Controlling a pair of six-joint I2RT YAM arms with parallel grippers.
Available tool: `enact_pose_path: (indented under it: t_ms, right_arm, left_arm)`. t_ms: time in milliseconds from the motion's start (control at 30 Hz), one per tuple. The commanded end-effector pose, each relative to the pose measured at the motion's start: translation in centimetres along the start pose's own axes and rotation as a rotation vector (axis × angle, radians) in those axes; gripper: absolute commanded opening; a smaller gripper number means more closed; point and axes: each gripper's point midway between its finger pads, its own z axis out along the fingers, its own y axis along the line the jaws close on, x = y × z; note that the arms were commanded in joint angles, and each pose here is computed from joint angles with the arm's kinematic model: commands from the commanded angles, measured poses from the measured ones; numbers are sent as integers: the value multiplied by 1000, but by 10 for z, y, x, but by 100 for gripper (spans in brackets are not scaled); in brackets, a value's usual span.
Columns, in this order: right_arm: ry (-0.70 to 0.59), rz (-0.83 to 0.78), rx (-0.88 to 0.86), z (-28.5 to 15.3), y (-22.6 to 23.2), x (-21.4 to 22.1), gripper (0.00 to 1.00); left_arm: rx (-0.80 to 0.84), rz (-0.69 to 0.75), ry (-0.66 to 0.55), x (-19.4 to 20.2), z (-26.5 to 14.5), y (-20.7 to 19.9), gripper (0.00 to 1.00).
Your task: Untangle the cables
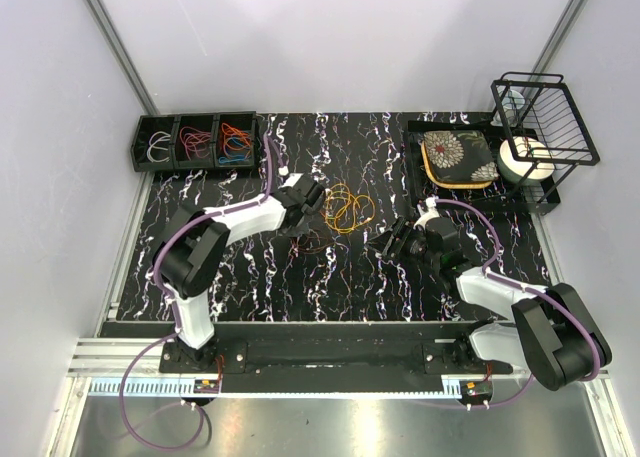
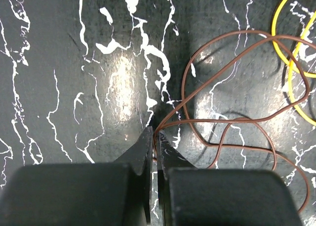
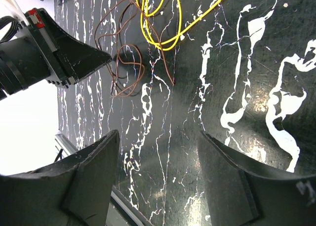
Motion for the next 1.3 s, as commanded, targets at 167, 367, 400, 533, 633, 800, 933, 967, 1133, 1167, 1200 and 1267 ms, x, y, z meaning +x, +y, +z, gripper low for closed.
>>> enact_pose_path:
  t_ms: [167, 367, 400, 533, 633, 800, 933, 967, 1133, 1167, 1200, 1267]
  right_arm:
    - [-35, -30, -55, -1, 15, -12, 70]
    - [-39, -30, -56, -2, 15, -13, 70]
    - [-38, -31, -59, -2, 16, -12, 70]
    - [-38, -30, -57, -2, 15, -12, 71]
    - [-39, -29, -58, -2, 15, -12, 70]
    - [-41, -30, -60, -3, 16, -12, 71]
    - [-40, -33, -62, -4, 16, -11, 71]
    - [-41, -33, -63, -4, 16, -12, 70]
    - [-44, -37, -71, -4, 17, -12, 70]
    - [-44, -38, -73, -5, 17, -11, 71]
    - [-42, -38, -74, -5, 17, -11, 71]
    - [-42, -40, -76, -5, 18, -11, 71]
  left_arm:
    - [38, -80, -234, -79, -104, 23, 0]
    - [-10, -172, -405, -131, -180, 79, 0]
    - [-21, -174, -416, -135, -187, 87, 0]
    - [-59, -239, -505, -160, -218, 124, 0]
    - [-94, -273, -532, -168, -227, 144, 0]
    - [-147, -337, -552, -181, -229, 174, 0]
    - [-207, -402, -554, -194, -219, 206, 0]
    - [-220, -414, -552, -197, -217, 213, 0]
    - [-278, -539, -539, -212, -198, 256, 0]
    - [-277, -549, -541, -216, -195, 260, 0]
    - [-293, -564, -540, -221, -191, 268, 0]
    - [-313, -586, -547, -230, -187, 277, 0]
